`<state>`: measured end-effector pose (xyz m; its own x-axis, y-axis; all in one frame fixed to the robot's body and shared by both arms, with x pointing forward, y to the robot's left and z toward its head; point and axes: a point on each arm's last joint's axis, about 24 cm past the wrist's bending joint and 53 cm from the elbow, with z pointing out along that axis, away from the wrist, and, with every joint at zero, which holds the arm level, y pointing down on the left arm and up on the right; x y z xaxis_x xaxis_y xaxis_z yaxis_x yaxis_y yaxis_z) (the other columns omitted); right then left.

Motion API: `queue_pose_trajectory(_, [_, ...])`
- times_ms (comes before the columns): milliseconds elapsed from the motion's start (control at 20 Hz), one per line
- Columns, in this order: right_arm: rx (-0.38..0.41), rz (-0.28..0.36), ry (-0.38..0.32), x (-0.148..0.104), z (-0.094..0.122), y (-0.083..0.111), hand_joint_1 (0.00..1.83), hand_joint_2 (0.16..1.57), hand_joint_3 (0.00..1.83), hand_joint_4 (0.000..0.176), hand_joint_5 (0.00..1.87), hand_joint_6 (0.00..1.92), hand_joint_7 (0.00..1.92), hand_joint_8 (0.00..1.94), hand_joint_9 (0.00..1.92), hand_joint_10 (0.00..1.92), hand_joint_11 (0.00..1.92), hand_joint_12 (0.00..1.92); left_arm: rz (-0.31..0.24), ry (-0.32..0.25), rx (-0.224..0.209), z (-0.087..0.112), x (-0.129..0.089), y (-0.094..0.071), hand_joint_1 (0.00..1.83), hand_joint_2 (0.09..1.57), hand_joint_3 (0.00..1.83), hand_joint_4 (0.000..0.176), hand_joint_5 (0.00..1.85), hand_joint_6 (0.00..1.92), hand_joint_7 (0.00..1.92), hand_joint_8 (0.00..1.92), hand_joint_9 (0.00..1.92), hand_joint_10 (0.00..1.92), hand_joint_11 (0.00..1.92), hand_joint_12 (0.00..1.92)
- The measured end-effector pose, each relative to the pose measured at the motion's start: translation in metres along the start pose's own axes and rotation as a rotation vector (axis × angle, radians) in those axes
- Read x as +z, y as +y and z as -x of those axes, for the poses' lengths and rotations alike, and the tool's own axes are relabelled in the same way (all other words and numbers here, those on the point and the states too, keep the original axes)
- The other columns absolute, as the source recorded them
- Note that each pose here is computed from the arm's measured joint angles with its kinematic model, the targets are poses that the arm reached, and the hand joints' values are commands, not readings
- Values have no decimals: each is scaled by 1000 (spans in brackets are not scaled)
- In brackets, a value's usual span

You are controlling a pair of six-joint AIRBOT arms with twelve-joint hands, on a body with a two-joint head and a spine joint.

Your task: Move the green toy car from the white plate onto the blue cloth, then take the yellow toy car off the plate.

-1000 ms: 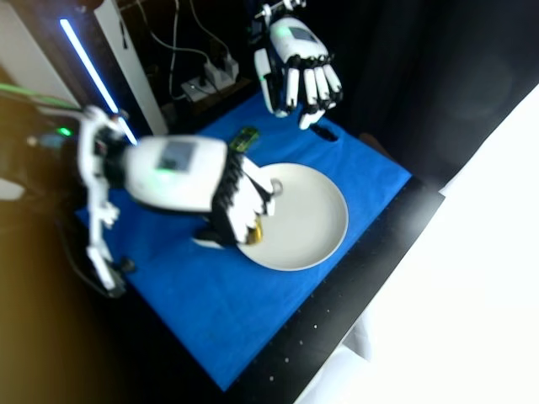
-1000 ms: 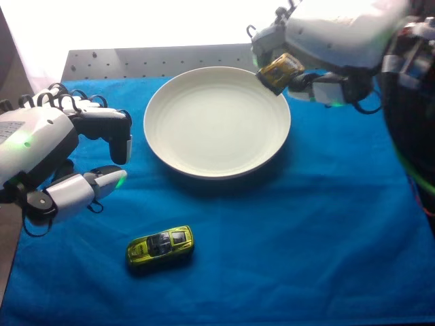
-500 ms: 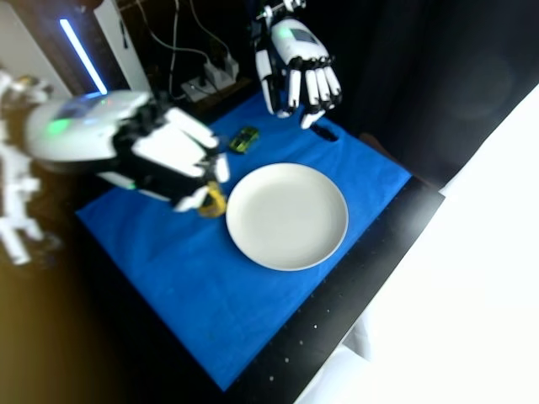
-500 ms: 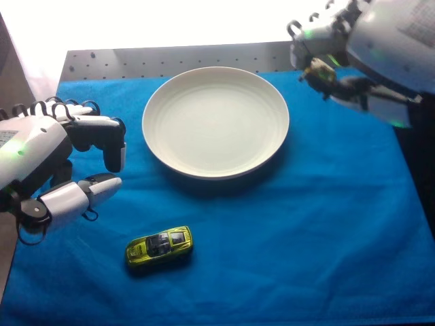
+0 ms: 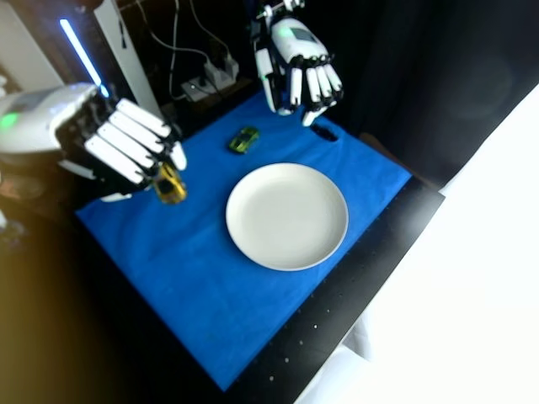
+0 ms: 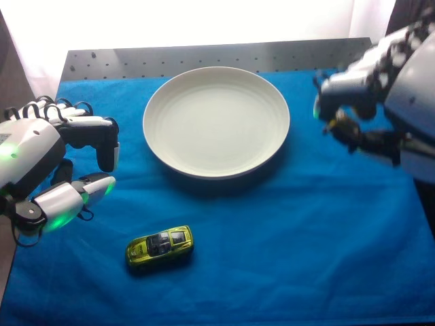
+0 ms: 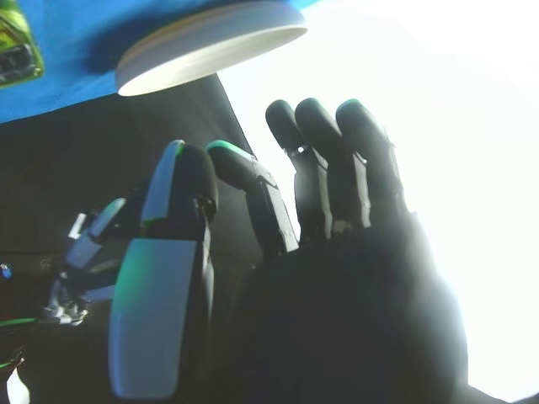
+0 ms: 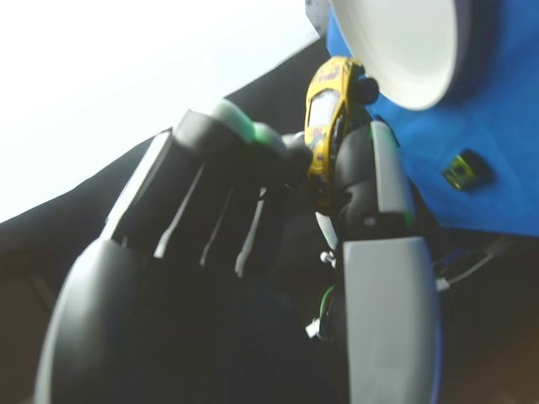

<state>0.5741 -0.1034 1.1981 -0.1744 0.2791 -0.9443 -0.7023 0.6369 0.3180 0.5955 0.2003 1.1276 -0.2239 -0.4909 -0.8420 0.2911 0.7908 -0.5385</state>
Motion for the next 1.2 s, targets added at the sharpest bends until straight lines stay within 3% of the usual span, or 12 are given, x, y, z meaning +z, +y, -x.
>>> queue_pose_trajectory(100, [41, -6, 36, -6, -14, -1, 1395, 1094, 0, 0, 959, 872, 1027, 945, 1005, 1226, 1034, 1584, 0, 0, 0, 0, 0, 0, 777, 1331, 0, 176, 574, 1572, 303, 1134, 157, 1591, 34, 1921])
queue_pose_trajectory(350, [127, -42, 125, -22, -48, -9, 1369, 1078, 0, 0, 1048, 899, 1068, 814, 1020, 1138, 880, 1553, -1, -2, -1, 0, 0, 0, 783, 1326, 0, 176, 583, 1558, 306, 1213, 170, 1665, 78, 1921])
queue_pose_trajectory(500, [176, -69, 178, -31, -74, -9, 1285, 1079, 0, 0, 1051, 795, 1039, 1025, 948, 1202, 830, 1550, -2, -6, -1, 1, 0, -1, 782, 1326, 0, 176, 583, 1558, 342, 1108, 202, 1542, 56, 1921])
queue_pose_trajectory(600, [201, -91, 212, -35, -89, -12, 1183, 1004, 0, 0, 685, 487, 687, 657, 618, 949, 428, 1539, 0, -7, -3, 2, 0, 0, 791, 1320, 0, 176, 593, 1544, 345, 1096, 195, 1551, 56, 1921])
queue_pose_trajectory(650, [210, -97, 223, -34, -95, -13, 967, 1002, 0, 0, 490, 156, 488, 222, 385, 574, 63, 1503, -1, -7, -4, 2, 0, 0, 794, 1317, 0, 176, 598, 1538, 359, 1121, 212, 1556, 67, 1921])
queue_pose_trajectory(750, [218, -98, 240, -33, -103, -12, 816, 978, 0, 0, 364, 20, 324, 43, 266, 430, 2, 1458, -4, -6, -5, 1, 0, -1, 803, 1310, 0, 176, 608, 1523, 322, 1226, 201, 1660, 92, 1921])
queue_pose_trajectory(800, [222, -98, 249, -32, -107, -12, 727, 956, 0, 0, 270, 3, 225, 8, 131, 293, 0, 1201, -2, -7, -6, 2, 0, 0, 803, 1311, 0, 176, 607, 1524, 330, 1213, 207, 1636, 88, 1921])
queue_pose_trajectory(850, [227, -97, 258, -32, -111, -10, 727, 956, 0, 0, 270, 3, 225, 8, 131, 293, 0, 1201, -1, -7, -6, 2, 0, 0, 803, 1311, 0, 176, 607, 1524, 330, 1213, 207, 1636, 88, 1921])
queue_pose_trajectory(950, [227, -98, 271, -33, -114, -10, 547, 925, 0, 0, 172, 0, 98, 0, 5, 58, 0, 513, -2, -8, -6, 2, 0, -1, 810, 1307, 0, 176, 613, 1516, 449, 970, 276, 1366, 57, 1916])
queue_pose_trajectory(1100, [231, -119, 265, -33, -112, -17, 262, 1180, 84, 0, 337, 59, 237, 37, 147, 120, 0, 1343, -3, -10, -7, 2, 0, -1, 826, 1296, 0, 176, 632, 1490, 579, 738, 358, 1150, 76, 1811])
queue_pose_trajectory(1150, [234, -127, 258, -33, -110, -19, 262, 1180, 84, 0, 337, 59, 237, 37, 147, 120, 0, 1343, -3, -10, -7, 2, 0, -1, 826, 1296, 0, 176, 632, 1490, 579, 738, 358, 1150, 76, 1811])
queue_pose_trajectory(1200, [239, -136, 235, -33, -104, -22, 265, 1348, 51, 0, 391, 368, 410, 114, 133, 688, 0, 1577, -3, -11, -8, 2, 0, -1, 826, 1296, 0, 176, 632, 1490, 615, 608, 374, 1037, 72, 1743])
